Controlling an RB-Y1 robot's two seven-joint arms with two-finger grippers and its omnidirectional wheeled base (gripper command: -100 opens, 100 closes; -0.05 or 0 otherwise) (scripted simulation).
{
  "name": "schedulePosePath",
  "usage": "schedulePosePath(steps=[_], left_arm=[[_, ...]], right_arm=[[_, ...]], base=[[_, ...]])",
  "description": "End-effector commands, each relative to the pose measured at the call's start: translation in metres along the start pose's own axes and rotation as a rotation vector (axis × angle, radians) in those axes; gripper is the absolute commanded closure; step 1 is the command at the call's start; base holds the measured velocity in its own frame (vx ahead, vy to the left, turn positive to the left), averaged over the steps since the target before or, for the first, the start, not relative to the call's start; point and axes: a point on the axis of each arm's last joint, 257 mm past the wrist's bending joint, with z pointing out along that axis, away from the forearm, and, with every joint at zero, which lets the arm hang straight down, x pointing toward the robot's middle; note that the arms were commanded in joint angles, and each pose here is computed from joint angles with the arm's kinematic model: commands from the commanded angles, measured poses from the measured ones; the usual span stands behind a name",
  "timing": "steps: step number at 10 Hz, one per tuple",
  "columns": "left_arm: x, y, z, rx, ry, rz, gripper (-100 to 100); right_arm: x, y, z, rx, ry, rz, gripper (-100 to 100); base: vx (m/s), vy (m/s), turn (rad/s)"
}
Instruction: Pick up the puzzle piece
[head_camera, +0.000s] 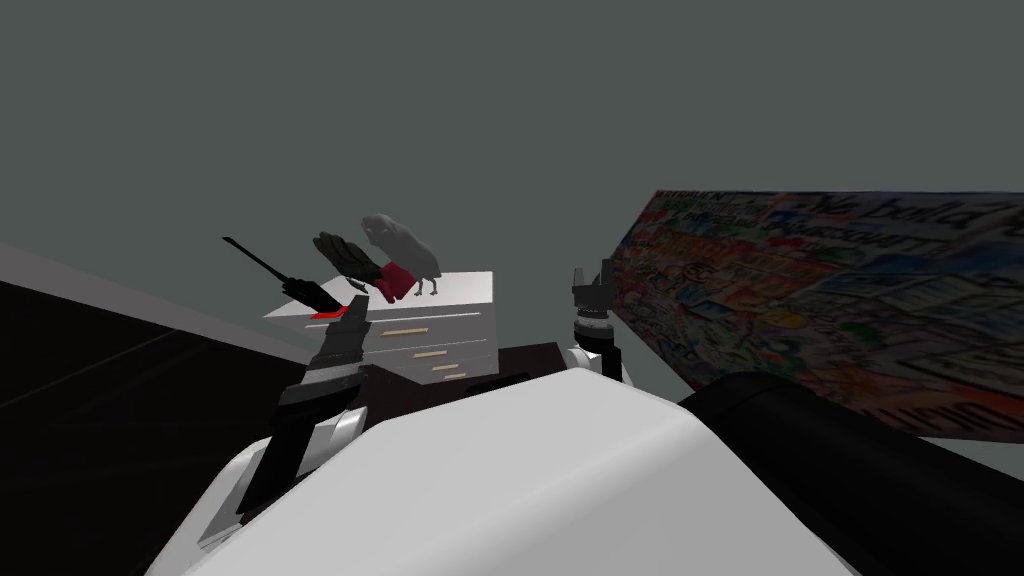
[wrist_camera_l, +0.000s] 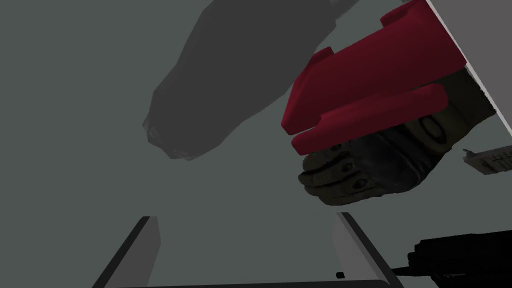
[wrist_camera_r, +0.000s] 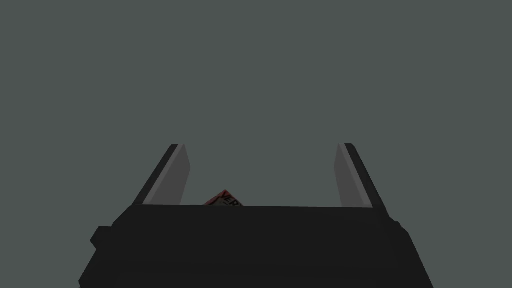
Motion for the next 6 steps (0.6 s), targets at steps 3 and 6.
schedulePosePath(steps=[3, 6], left_arm=[[-0.014, 0.03, -0.005, -0.067, 0.067, 0.178, -100], [-0.029, 0.048, -0.008, -0.106, 0.109, 0.309, -100]], right_arm=[[0.0, 0.0, 0.0, 0.0, 0.0, 0.0, 0], [0.0, 0.0, 0.0, 0.0, 0.0, 0.0, 0]], base=[[-0.015, 0.017, -0.067], [-0.013, -0.003, -0.09]])
